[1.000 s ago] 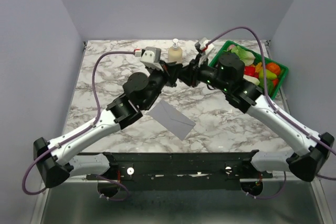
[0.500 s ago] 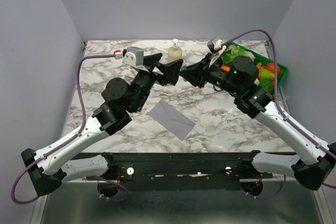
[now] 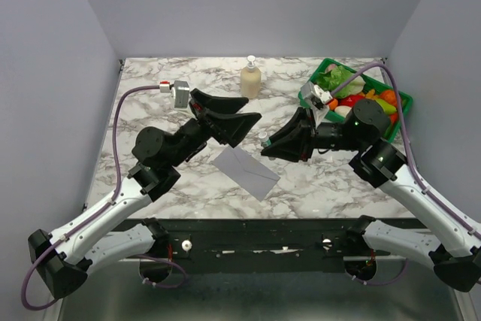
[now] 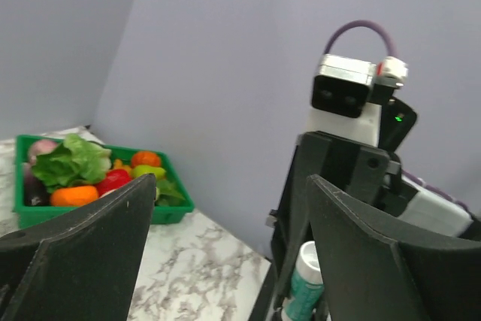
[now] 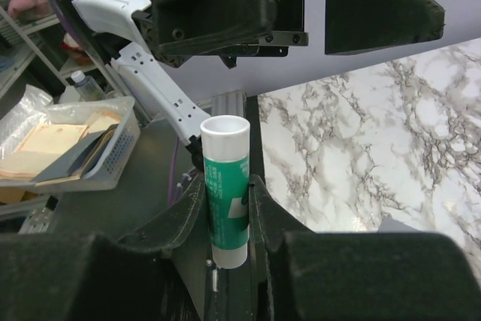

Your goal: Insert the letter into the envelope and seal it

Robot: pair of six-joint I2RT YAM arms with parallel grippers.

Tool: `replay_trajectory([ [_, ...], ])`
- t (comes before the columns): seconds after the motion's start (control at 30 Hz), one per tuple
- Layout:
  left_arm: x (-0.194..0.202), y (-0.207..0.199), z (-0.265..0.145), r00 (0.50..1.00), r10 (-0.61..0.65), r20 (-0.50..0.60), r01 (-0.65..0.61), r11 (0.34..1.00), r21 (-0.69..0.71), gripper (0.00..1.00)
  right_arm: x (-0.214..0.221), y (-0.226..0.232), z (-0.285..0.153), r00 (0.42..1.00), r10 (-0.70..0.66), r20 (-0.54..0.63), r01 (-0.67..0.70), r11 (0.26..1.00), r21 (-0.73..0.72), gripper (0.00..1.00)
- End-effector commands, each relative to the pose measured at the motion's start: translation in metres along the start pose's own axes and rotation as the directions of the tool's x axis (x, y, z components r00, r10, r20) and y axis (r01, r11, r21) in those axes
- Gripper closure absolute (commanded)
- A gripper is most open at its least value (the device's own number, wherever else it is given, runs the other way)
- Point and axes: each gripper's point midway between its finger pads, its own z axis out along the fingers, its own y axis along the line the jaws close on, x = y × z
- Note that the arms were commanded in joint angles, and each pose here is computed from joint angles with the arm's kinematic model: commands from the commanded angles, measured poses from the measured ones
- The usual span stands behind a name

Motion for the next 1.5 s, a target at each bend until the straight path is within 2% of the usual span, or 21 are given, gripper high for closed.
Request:
replay_trajectory([
  [0.0, -0.002, -0.033, -0.006, 0.996, -0.081, -0.021, 0.084, 0.984, 0.158, 0.14, -0.003, 0.020, -0.004, 1.000, -0.020, 0.014, 0.021, 0.996, -0.083, 0.99],
  [0.23, 0.013, -0.041, -0.010, 0.988, -0.129, -0.089, 0.145, 0.968, 0.204, 0.14, -0.003, 0.016, -0.003, 0.999, -0.027, 0.019, 0.029, 0.997, -0.068, 0.99],
  [0.47, 0.039, -0.038, -0.015, 0.972, -0.131, -0.196, 0.173, 0.962, 0.211, 0.21, 0.000, 0.012, -0.001, 1.000, -0.013, 0.012, 0.013, 0.998, -0.059, 0.99],
  [0.57, 0.043, -0.037, -0.015, 0.968, -0.133, -0.213, 0.179, 0.961, 0.213, 0.26, 0.001, 0.010, -0.001, 1.000, -0.010, 0.011, 0.011, 0.999, -0.054, 0.99],
  [0.8, 0.046, -0.042, -0.013, 0.963, -0.129, -0.236, 0.186, 0.954, 0.237, 0.29, 0.005, 0.008, 0.001, 1.000, -0.003, 0.004, 0.003, 0.999, -0.050, 0.99],
  [1.0, 0.047, -0.044, -0.014, 0.961, -0.128, -0.247, 0.190, 0.950, 0.247, 0.39, 0.006, 0.007, 0.001, 1.000, -0.002, 0.002, 0.002, 0.999, -0.048, 0.99],
  [1.1, 0.048, -0.045, -0.014, 0.960, -0.127, -0.250, 0.191, 0.949, 0.250, 0.48, 0.005, 0.006, 0.001, 1.000, -0.006, 0.007, 0.006, 0.999, -0.040, 0.99],
  [1.27, 0.049, -0.045, -0.016, 0.959, -0.123, -0.257, 0.190, 0.948, 0.255, 0.52, 0.005, 0.002, 0.001, 1.000, -0.005, 0.011, 0.005, 1.000, -0.022, 0.99],
  [1.33, 0.050, -0.045, -0.017, 0.958, -0.119, -0.260, 0.187, 0.948, 0.256, 0.58, 0.005, -0.001, 0.001, 1.000, 0.001, 0.015, -0.001, 1.000, -0.004, 0.99],
  [1.47, 0.052, -0.046, -0.018, 0.956, -0.116, -0.269, 0.189, 0.947, 0.261, 0.60, 0.004, -0.006, 0.002, 1.000, 0.007, 0.022, -0.008, 1.000, 0.023, 0.99],
])
